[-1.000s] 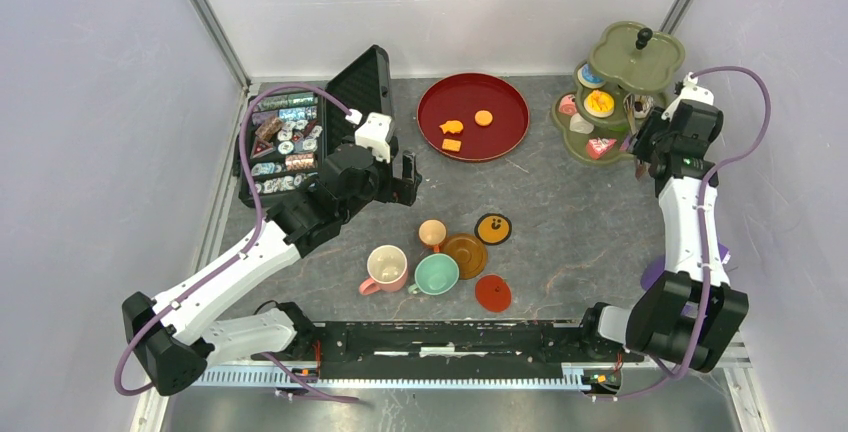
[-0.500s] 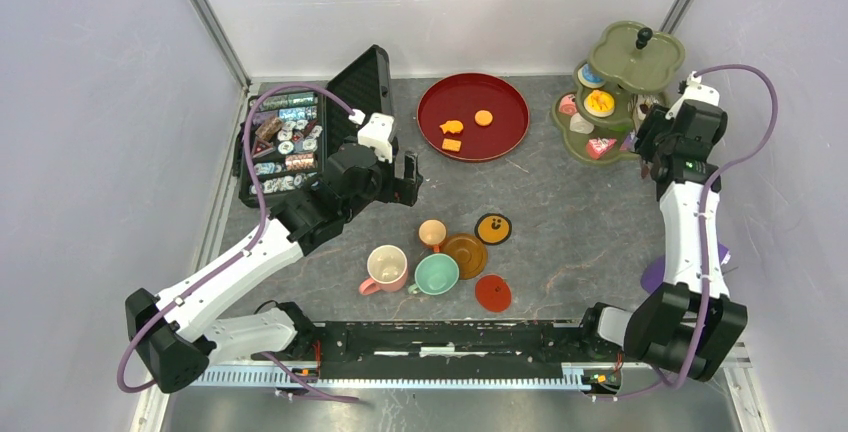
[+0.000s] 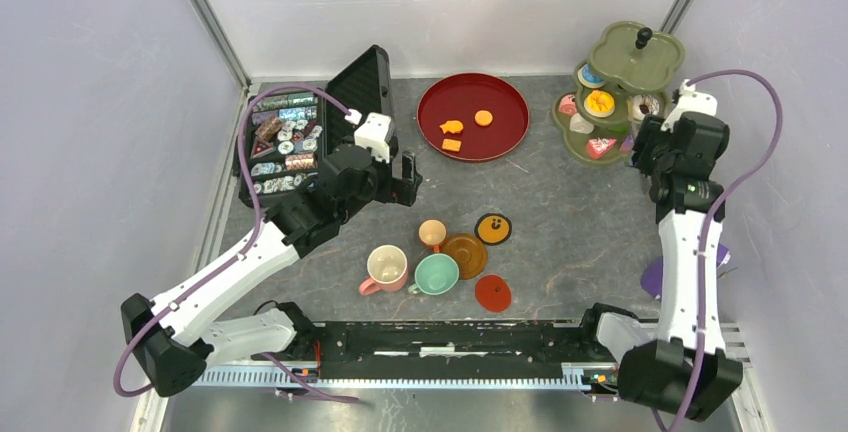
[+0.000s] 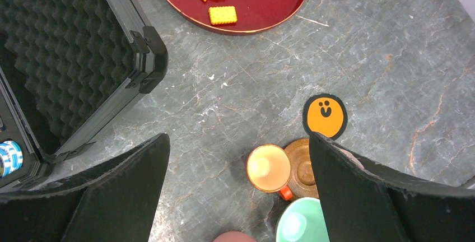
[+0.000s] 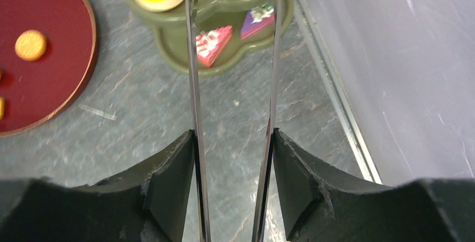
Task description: Serve the afternoon tea
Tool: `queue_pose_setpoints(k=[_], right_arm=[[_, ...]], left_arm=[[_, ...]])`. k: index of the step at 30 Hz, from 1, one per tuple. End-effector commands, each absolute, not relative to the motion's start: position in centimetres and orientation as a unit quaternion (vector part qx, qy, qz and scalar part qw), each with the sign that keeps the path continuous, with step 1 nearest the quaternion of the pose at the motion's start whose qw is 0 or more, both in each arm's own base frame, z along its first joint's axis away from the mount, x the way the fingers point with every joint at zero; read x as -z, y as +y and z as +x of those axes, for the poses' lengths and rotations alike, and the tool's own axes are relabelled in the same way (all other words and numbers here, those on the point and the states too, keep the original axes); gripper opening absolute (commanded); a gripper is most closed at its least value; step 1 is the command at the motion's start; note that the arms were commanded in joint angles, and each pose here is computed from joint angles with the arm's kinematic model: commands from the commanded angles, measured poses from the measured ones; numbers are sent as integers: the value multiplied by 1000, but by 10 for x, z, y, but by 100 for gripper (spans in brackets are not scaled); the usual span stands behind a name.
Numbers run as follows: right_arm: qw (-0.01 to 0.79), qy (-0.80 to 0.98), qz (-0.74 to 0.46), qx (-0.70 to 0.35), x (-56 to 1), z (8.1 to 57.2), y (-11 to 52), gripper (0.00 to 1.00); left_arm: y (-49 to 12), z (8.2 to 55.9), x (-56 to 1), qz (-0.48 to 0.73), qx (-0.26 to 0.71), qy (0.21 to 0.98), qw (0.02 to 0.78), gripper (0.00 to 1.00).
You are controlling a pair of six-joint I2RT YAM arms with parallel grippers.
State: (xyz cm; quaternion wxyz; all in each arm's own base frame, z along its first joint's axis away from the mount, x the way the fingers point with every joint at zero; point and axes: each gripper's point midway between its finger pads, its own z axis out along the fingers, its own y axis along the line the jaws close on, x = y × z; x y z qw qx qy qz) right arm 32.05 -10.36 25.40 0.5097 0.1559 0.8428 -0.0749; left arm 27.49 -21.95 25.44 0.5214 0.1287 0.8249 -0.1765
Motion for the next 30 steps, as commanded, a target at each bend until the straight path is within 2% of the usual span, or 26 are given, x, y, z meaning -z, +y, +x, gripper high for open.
queue_pose_setpoints(k=[1, 4, 8, 11, 15, 21, 30], right_arm=[[513, 852, 76, 68, -271, 297, -68, 58], [517, 856, -5, 24, -279, 288, -30, 58], [513, 831, -189, -106, -279, 277, 69, 59], [485, 829, -243, -140, -260, 279, 103, 58], [494, 828, -230, -134, -250, 314, 122, 57], [489, 856, -133, -105, -224, 377, 130, 57], [469, 875, -85, -82, -180, 427, 136, 56]], left_arm=[[-220, 274, -273, 110, 201, 812, 538, 100], [-220, 275, -274, 110, 201, 811, 539, 100], [-222, 276, -272, 110, 201, 813, 535, 100], [-222, 276, -272, 111, 201, 813, 535, 100], [-222, 278, -270, 110, 196, 815, 534, 100], [-217, 281, -268, 106, 183, 816, 538, 100], [-218, 282, -264, 107, 180, 820, 533, 100]])
